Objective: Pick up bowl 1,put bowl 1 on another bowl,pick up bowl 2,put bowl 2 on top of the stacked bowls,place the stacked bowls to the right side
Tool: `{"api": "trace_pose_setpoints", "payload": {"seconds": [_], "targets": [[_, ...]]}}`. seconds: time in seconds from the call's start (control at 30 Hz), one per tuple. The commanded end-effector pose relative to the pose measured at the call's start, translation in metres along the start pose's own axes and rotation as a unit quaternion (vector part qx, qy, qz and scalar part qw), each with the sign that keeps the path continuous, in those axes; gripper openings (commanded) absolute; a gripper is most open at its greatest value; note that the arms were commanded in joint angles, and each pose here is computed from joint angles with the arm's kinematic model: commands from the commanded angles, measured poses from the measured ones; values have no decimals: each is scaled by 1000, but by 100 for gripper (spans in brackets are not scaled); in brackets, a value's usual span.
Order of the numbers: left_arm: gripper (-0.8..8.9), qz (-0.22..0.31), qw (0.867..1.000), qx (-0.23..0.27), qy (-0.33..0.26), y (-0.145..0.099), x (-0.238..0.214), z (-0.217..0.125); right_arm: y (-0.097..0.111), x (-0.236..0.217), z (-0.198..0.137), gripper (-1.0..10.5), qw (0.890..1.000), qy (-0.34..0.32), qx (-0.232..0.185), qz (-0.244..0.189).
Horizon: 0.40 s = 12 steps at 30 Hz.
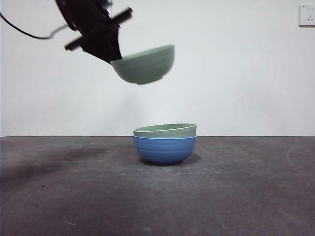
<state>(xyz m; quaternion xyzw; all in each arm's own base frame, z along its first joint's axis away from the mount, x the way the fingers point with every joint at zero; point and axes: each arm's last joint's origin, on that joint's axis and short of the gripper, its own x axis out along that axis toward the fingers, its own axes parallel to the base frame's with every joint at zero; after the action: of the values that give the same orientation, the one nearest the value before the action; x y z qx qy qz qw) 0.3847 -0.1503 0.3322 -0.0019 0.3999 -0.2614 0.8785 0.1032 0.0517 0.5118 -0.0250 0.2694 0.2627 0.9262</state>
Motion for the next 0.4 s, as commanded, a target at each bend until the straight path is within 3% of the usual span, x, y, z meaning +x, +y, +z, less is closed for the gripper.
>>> {"api": "trace_pose_setpoints", "payload": {"seconds": [0.03,0.4], "targets": [[-8,-1,1000,3,17,-3,21,1,0,1,-2,189,1000,9,-2,0],[-8,-1,996,4,87,-4,88,-22,0,1,-2,189,1000,10,-2,0]]}}
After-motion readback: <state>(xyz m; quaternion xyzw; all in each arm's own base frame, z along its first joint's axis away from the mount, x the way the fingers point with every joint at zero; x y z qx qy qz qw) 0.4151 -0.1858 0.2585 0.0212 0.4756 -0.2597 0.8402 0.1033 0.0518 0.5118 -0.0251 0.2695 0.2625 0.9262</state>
